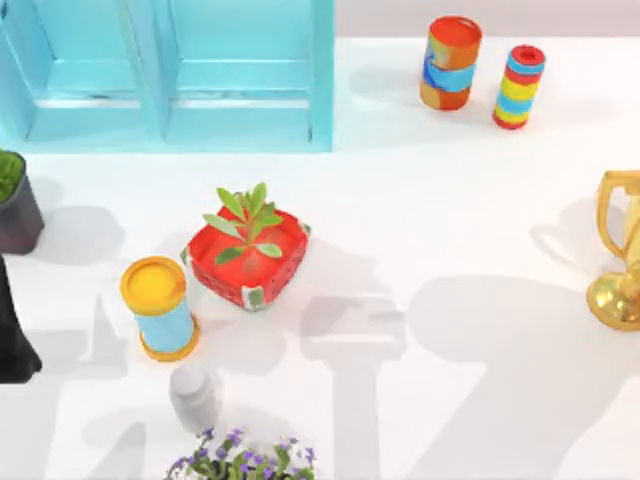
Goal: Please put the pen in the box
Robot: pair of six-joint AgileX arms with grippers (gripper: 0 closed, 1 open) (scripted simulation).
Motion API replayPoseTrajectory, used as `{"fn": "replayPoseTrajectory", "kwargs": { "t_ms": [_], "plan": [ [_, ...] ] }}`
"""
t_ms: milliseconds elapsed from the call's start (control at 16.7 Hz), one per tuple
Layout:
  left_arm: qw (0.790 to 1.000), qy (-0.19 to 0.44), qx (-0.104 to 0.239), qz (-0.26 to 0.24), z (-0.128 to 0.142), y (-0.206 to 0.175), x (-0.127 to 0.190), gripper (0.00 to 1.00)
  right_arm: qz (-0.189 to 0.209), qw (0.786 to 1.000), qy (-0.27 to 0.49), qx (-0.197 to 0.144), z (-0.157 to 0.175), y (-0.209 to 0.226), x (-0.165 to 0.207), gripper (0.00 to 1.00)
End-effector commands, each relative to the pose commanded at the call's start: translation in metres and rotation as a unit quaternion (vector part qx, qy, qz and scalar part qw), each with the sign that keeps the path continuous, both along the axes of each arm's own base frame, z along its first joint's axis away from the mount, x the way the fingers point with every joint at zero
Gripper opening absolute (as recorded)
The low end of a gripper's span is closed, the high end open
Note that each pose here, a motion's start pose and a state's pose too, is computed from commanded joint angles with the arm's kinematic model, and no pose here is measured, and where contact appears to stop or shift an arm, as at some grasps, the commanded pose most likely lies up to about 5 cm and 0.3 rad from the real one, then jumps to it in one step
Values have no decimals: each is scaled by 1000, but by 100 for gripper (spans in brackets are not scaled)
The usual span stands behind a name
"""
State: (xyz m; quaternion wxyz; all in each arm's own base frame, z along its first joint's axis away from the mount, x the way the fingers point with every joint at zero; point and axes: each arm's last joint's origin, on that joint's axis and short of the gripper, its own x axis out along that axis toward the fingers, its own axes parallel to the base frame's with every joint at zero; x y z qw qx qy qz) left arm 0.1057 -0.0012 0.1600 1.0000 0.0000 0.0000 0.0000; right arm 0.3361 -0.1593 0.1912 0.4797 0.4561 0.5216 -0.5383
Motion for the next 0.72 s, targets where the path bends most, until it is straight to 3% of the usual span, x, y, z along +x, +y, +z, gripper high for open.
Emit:
{"fn": "replayPoseTrajectory", "kwargs": {
  "t_ms": [360,720],
  "plan": [
    [1000,0,0,0,0,0,0,100,-4,1000,0,-1,-6,2,-1,0],
    [1000,0,0,0,0,0,0,100,-4,1000,0,-1,-6,2,-1,45]
  ]
}}
